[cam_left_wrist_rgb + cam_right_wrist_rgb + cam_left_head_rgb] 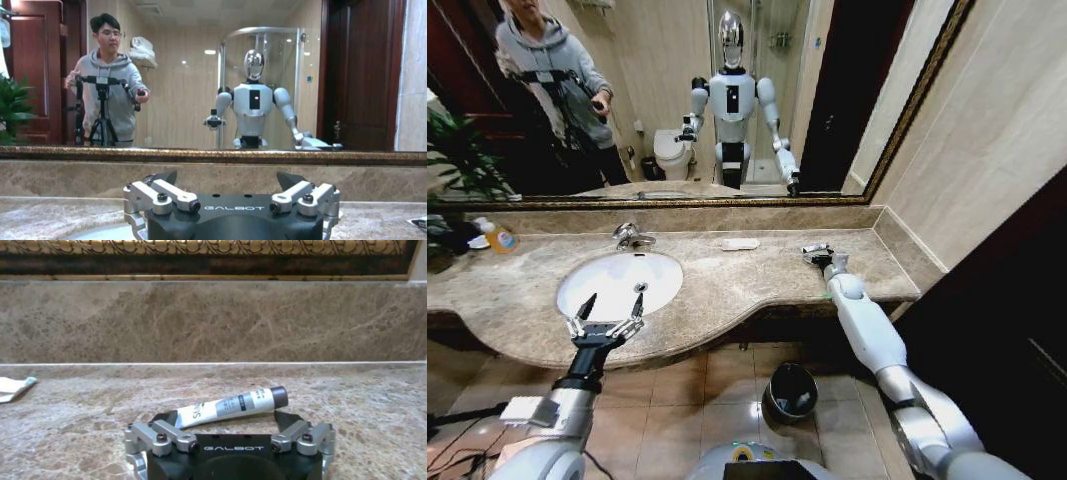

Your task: Pick up the trash from the sink and place it in the trash bin.

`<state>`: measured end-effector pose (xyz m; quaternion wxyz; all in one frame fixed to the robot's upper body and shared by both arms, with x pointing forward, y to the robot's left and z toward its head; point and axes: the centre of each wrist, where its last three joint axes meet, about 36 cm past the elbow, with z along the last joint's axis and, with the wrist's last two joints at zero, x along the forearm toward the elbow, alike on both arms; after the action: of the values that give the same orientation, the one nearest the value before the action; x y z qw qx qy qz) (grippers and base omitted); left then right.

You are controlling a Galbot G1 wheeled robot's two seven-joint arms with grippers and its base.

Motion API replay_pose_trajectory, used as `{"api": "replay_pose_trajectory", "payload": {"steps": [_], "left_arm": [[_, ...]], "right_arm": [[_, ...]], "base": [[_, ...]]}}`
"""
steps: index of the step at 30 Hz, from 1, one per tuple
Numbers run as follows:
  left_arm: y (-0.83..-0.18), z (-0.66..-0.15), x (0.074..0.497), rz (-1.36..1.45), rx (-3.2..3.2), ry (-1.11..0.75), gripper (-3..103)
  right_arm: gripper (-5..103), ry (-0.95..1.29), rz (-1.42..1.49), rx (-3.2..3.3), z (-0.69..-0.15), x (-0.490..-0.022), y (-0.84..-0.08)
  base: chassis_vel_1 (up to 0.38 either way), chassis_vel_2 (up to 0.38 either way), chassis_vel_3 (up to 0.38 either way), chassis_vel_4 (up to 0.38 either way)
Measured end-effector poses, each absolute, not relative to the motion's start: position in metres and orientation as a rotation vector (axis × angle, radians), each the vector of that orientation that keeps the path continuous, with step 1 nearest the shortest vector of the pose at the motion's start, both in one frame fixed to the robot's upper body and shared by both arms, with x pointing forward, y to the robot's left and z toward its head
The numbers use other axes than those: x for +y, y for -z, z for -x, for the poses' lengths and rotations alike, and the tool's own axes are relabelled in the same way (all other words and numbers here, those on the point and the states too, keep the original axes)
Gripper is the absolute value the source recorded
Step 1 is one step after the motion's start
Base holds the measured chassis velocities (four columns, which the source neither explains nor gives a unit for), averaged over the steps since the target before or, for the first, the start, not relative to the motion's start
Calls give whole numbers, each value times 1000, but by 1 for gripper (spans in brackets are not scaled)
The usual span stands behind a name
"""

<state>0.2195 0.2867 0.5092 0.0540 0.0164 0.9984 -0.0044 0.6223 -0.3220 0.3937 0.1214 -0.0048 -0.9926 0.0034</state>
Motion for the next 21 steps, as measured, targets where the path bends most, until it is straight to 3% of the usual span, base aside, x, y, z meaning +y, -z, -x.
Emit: {"api": "replay_pose_trajectory", "payload": {"steps": [5,10,19,21], "left_arm": [[-509,-219,287,-50,3033,13,100],[-509,-219,287,-50,3033,13,100],[-509,-219,287,-50,3033,13,100],[-509,-219,287,-50,3033,13,100]], "right_arm": [[91,2,3,-2906,-626,-317,-393],[79,20,-7,-2923,-632,-310,-393],[40,65,-34,-2948,-642,-306,-396],[40,66,-39,-2945,-644,-304,-396]], "base": [[0,0,0,0],[0,0,0,0],[0,0,0,0],[0,0,0,0]]}}
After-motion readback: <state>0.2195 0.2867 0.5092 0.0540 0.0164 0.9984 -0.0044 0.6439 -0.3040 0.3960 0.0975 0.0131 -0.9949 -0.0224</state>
